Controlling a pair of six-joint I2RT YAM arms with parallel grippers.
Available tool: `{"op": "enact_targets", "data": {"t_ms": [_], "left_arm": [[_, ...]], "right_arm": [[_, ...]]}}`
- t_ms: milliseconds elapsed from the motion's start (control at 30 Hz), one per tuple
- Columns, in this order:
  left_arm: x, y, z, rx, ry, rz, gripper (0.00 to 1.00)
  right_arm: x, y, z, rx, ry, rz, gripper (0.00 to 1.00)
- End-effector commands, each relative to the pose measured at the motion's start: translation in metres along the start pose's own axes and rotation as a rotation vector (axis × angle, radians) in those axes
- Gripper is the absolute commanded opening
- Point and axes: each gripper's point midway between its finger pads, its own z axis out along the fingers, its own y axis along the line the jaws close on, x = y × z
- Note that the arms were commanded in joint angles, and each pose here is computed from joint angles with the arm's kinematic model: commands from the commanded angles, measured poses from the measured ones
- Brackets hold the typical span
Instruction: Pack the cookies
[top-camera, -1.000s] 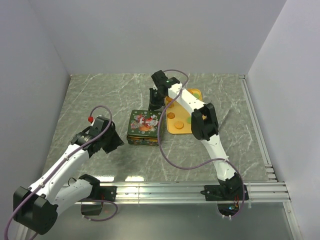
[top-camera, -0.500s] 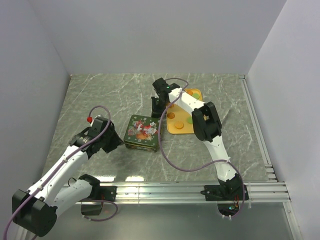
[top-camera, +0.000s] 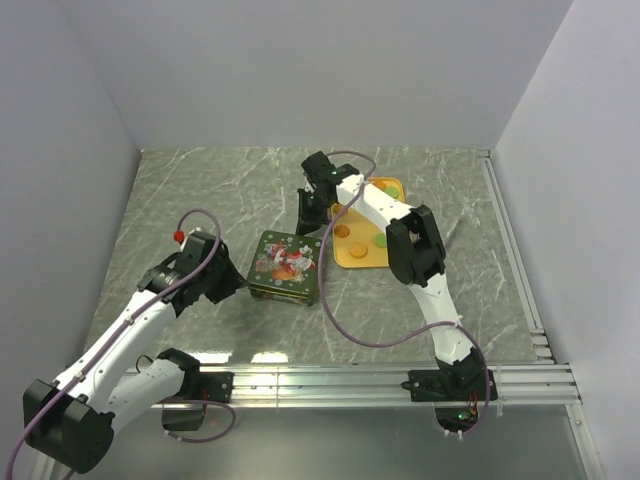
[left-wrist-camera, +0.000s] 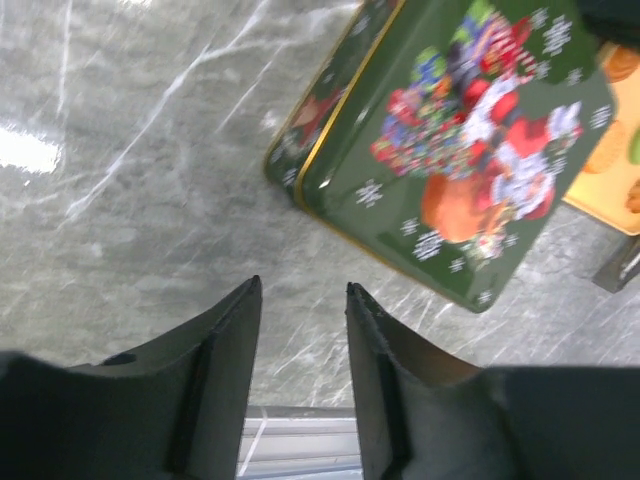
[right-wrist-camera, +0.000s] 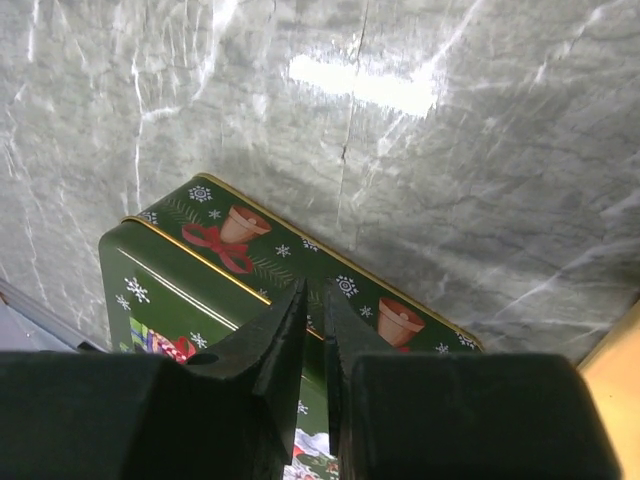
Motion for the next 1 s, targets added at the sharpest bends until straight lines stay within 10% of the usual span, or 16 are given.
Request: {"op": "enact_targets", "data": {"t_ms": [0,267,500,967], "left_arm": [[-0.019,-0.031,-0.010,0.095,-0.053,0.026,0.44],[-0.043,-0.072,-0.014,0.183,-0.079,0.102,0.01],[-0.046,-0.107,-0.012,0.369,-0.104,0.120,0.01],[0.027,-0.016,0.057,0.150,0.072,-0.023,0.00]], "right_arm": [[0.002,0.023,-0.031,-0.048,-0.040,-0.029,0.18],[0.008,0.018,-0.027,-0.042,-0.033,-0.026,0.17],[0.010,0.019,-0.027,-0.043,-0.032,-0.024,0.17],[0.010,0.021,-0.029,-0.047,-0.037,-0.022,0.16]]}}
